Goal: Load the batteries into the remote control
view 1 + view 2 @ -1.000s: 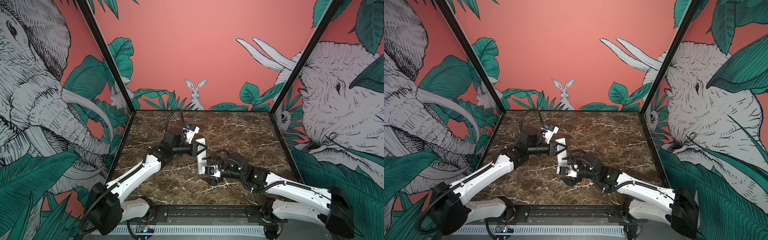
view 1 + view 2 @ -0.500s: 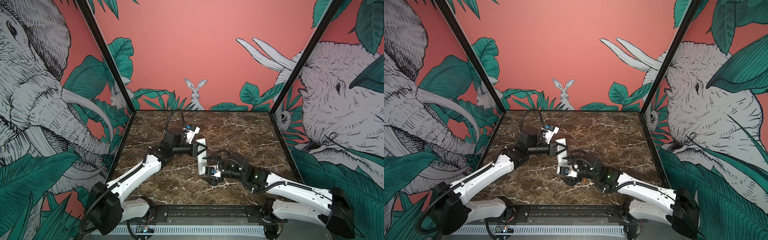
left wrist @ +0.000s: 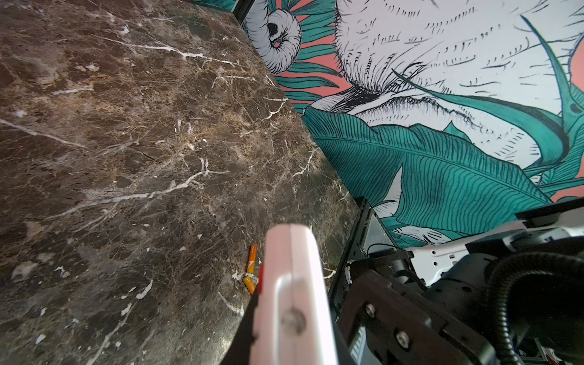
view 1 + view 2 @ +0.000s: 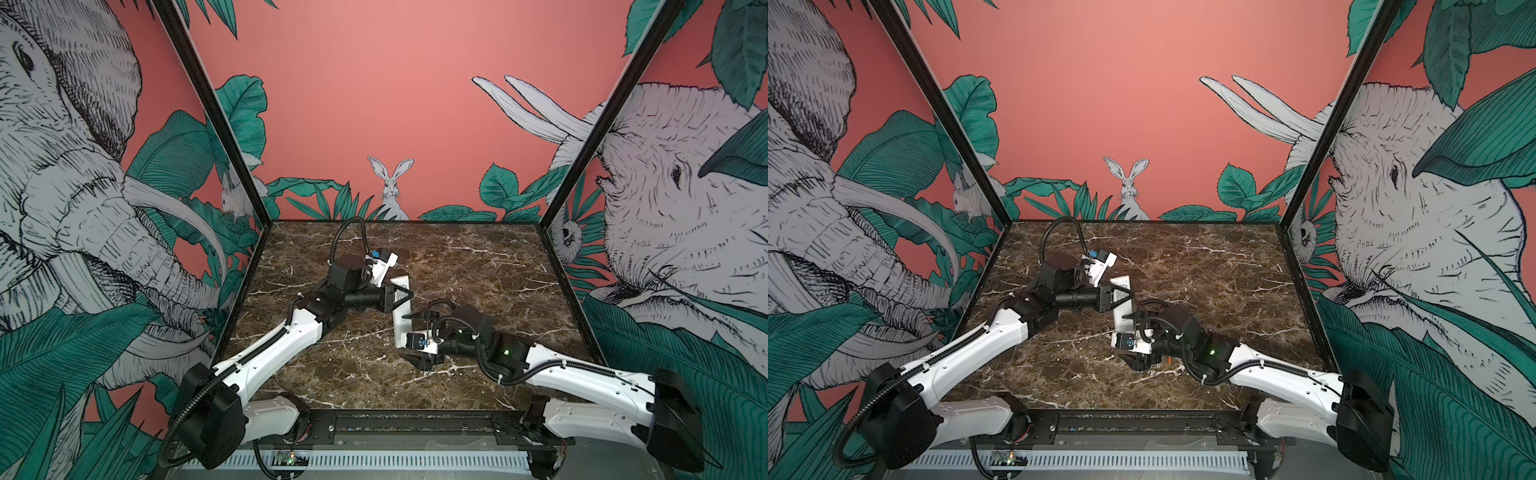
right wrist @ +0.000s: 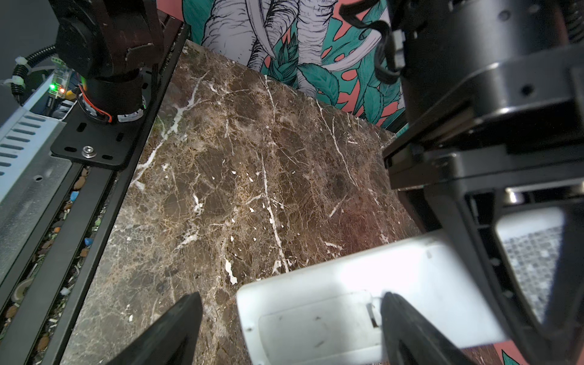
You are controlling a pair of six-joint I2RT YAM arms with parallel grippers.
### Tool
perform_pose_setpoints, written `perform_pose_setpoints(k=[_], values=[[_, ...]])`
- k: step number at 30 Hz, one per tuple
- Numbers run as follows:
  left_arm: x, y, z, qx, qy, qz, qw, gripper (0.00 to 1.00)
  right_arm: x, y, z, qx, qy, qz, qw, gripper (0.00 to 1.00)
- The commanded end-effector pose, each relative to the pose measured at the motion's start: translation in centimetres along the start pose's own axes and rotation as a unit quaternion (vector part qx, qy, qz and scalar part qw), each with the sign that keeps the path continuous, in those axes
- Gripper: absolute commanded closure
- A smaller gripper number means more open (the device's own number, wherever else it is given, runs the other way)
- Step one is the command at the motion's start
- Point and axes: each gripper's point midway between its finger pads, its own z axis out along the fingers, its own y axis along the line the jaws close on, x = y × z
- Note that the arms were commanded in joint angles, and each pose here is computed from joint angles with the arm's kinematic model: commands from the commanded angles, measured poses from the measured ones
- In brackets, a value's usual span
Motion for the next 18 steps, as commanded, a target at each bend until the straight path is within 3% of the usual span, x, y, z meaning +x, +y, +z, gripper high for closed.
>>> perform_pose_setpoints(k=[1,7,18], values=[[-0.5,-2.0,-0.4,0.038,-0.007,0.016,0.999,1.00,0.3,0.4,0.5,-0.008,0.005,0.004,1.000,0.10],[-0.5,-1.8,-0.5,0.030,-0.007,0.023,0.999,1.00,1.1,1.2,0.8,-0.027,0.019,0.013,0.999,0.12],[-0.7,-1.8,-0.4,0.024,-0.006,0.029,0.999,1.00,1.7,2.4,0.7,-0.056,0.036,0.018,0.998,0.27]])
